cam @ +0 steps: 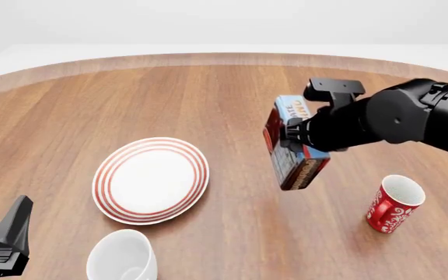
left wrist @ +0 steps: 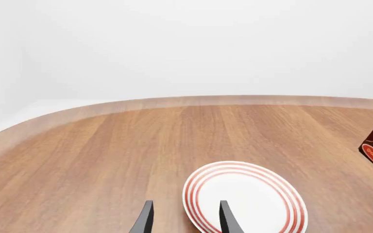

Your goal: Pick up the white mug and put it on the plate, and put the chocolate pudding to the right of the plate.

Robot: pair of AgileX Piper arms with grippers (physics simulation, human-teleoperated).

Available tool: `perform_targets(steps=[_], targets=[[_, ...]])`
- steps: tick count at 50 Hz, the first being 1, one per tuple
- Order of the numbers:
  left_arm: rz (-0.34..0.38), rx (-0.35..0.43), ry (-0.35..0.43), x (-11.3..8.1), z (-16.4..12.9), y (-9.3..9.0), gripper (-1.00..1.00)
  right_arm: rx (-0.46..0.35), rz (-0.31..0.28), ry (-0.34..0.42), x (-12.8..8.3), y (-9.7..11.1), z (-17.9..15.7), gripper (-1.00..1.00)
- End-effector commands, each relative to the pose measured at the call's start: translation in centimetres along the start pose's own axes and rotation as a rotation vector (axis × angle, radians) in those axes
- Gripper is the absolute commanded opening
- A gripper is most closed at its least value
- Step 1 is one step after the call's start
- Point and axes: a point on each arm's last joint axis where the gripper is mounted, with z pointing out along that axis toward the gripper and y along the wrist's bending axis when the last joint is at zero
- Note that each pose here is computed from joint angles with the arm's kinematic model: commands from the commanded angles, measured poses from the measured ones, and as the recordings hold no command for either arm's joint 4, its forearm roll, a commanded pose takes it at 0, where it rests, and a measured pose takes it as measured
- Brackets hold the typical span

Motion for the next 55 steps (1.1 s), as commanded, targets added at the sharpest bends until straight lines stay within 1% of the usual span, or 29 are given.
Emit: perform_targets(steps=[1, 6, 10, 14, 20, 31, 36, 55], targets=[[0.000, 0.000, 0.000, 0.0, 0.0, 0.0, 1.00, -0.003, 0.020, -0.017, -1.0, 0.2, 0.6, -1.00], [0.000, 0.000, 0.000, 0.0, 0.0, 0.0, 1.00, -0.006, 0.014, -0.014, -1.2, 0.4, 1.0, -1.00], [0.000, 0.000, 0.000, 0.0, 0.0, 0.0, 1.00, -0.006, 0.022, -0.010, -1.4, 0.5, 1.6, -1.00], [0.000, 0.000, 0.000, 0.0, 0.0, 0.0, 1.00, -0.009, 0.007, 0.003, -1.3, 0.9, 2.4, -1.00], [0.000, 0.000, 0.000, 0.0, 0.0, 0.0, 1.00, -0.007, 0.007, 0.014, -1.3, 1.0, 3.1, -1.00], [0.000, 0.000, 0.000, 0.0, 0.0, 0.0, 1.00, -0.012, 0.000, 0.037, -1.0, 1.5, 4.2, -1.00], [0.000, 0.000, 0.000, 0.0, 0.0, 0.0, 1.00, -0.005, -0.006, 0.045, -0.9, 1.3, 4.6, -1.00], [0.000, 0.000, 0.000, 0.0, 0.0, 0.0, 1.00, -0.003, -0.009, 0.082, -0.1, 1.6, 6.5, -1.00]])
